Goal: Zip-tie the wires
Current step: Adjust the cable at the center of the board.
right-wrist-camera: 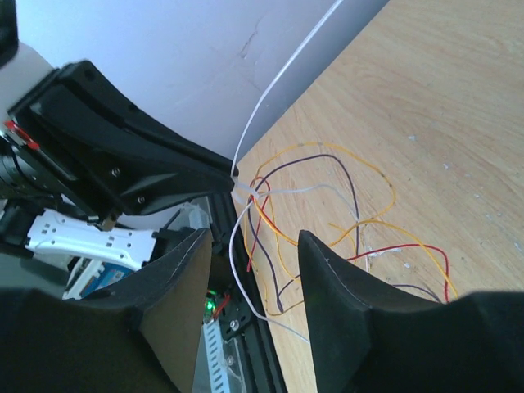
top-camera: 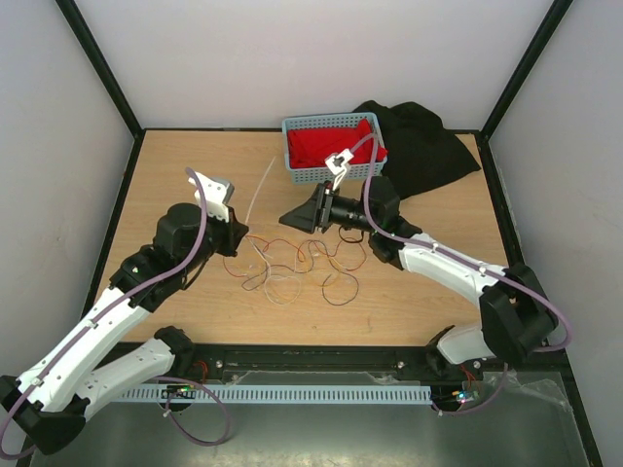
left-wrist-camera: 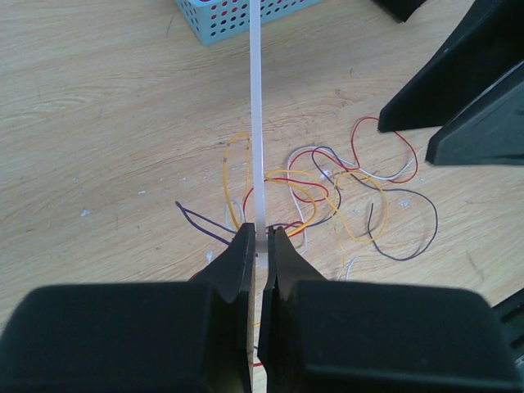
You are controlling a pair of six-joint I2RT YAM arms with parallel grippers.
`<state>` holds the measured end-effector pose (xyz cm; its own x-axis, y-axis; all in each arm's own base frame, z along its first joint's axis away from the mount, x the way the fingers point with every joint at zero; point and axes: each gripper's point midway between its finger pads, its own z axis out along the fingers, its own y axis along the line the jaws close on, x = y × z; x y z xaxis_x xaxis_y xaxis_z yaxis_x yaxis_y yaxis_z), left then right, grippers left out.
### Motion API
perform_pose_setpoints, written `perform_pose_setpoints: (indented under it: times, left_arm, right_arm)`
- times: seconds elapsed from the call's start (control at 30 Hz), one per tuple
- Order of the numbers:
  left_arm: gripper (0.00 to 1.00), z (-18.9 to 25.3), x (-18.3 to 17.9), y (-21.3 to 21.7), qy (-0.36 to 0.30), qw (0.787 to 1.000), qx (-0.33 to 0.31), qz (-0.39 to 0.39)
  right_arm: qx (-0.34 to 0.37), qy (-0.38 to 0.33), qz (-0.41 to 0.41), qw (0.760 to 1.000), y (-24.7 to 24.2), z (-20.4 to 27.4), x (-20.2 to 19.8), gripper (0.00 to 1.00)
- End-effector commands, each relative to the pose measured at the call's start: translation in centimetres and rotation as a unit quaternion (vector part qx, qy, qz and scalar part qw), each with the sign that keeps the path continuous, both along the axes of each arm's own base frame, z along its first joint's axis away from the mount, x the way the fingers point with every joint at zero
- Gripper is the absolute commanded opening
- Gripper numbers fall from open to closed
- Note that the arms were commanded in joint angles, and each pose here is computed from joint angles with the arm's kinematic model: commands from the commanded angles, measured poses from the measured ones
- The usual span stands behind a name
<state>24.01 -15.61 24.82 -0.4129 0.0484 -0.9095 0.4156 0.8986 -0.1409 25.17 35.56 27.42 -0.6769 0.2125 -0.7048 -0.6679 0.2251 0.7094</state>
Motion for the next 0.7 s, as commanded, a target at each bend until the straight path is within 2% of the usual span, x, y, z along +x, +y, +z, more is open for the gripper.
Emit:
perform_pose_setpoints:
  times: [0.0,0.17,0.27,0.37,0.5,0.67]
  left_arm:
    - [0.0,1.1,0.3,-0.3,-0.018,1.0,-0.016,-0.004]
    - [0.0,1.1,0.4,-0.3,-0.015,1.0,-0.016,0.0]
    - [0.0,1.0,0.5,-0.3,-0.013,1.0,-0.014,0.002]
    - [0.0,1.0,0.6,-0.2,-0.014,1.0,-0.013,0.005]
    - [0.0,1.0,0.8,-0.2,-0.013,1.0,-0.013,0.008]
    - [0.0,0.9,0.8,-0.3,-0.01,1.0,-0.013,0.006]
  right_arm:
    - [0.017,-0.039,0.056,0.998,1.4,1.3,-1.5,0.54]
    - [0.007,-0.042,0.099,0.994,1.9,0.2,-3.8,0.52]
    - [0.002,-0.037,0.142,0.989,2.1,-0.2,-6.5,0.51]
    - [-0.023,-0.049,0.156,0.986,2.3,-1.2,-8.8,0.54]
    - [-0.056,-0.034,0.149,0.987,2.5,-3.8,-9.8,0.57]
    - [-0.059,-0.029,0.177,0.982,3.8,-5.2,-11.1,0.58]
